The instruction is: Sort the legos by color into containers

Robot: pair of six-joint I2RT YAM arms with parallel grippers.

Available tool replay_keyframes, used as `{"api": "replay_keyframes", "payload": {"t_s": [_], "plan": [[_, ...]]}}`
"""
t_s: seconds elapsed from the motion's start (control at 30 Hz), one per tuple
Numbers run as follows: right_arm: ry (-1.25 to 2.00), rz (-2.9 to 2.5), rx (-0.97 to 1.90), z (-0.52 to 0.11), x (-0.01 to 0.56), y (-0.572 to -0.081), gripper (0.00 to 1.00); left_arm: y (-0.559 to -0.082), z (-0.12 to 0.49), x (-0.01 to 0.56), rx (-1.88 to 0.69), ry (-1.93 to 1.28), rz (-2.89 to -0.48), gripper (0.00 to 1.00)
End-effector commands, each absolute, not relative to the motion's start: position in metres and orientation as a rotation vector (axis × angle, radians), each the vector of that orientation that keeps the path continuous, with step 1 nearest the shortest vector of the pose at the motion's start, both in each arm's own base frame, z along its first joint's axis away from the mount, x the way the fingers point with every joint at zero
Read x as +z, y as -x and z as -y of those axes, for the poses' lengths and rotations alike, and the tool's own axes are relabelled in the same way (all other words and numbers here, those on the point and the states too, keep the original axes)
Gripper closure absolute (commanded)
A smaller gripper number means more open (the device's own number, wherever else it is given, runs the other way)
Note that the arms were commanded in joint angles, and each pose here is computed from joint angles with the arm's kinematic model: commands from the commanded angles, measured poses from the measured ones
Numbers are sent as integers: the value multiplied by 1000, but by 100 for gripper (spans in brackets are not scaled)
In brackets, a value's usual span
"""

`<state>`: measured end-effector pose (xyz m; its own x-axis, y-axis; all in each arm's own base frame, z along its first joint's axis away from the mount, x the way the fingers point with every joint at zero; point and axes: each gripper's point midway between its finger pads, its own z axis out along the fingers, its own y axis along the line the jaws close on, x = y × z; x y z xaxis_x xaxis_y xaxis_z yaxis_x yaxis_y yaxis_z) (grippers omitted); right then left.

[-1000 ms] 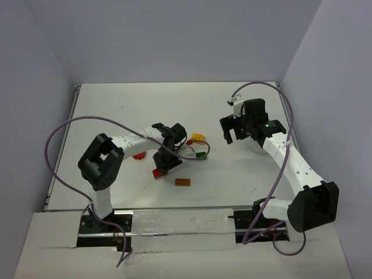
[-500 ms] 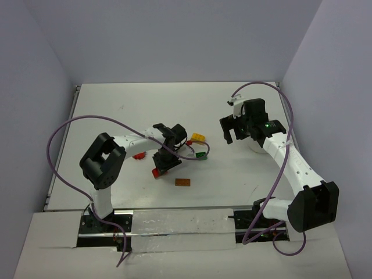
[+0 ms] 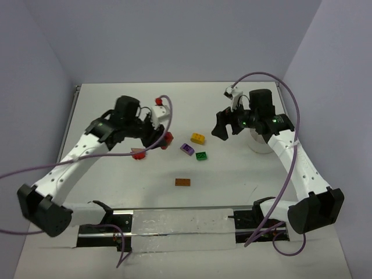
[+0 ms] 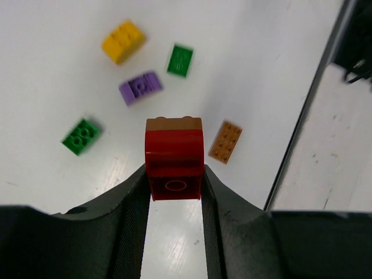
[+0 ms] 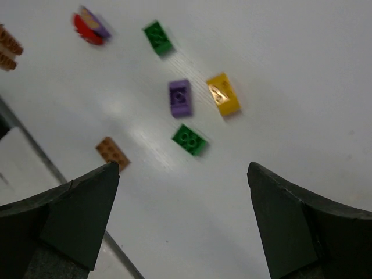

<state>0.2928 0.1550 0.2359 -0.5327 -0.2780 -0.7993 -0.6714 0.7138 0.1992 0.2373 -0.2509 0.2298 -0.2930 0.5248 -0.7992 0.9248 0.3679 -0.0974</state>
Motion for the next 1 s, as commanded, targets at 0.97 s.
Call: {"api": "replay_keyframes", "payload": {"t_s": [0.97], "plan": [[1334,-1726,1306,-297,328,-168,20,-156,274,296,-1459,-1305,-1492,100]]}}
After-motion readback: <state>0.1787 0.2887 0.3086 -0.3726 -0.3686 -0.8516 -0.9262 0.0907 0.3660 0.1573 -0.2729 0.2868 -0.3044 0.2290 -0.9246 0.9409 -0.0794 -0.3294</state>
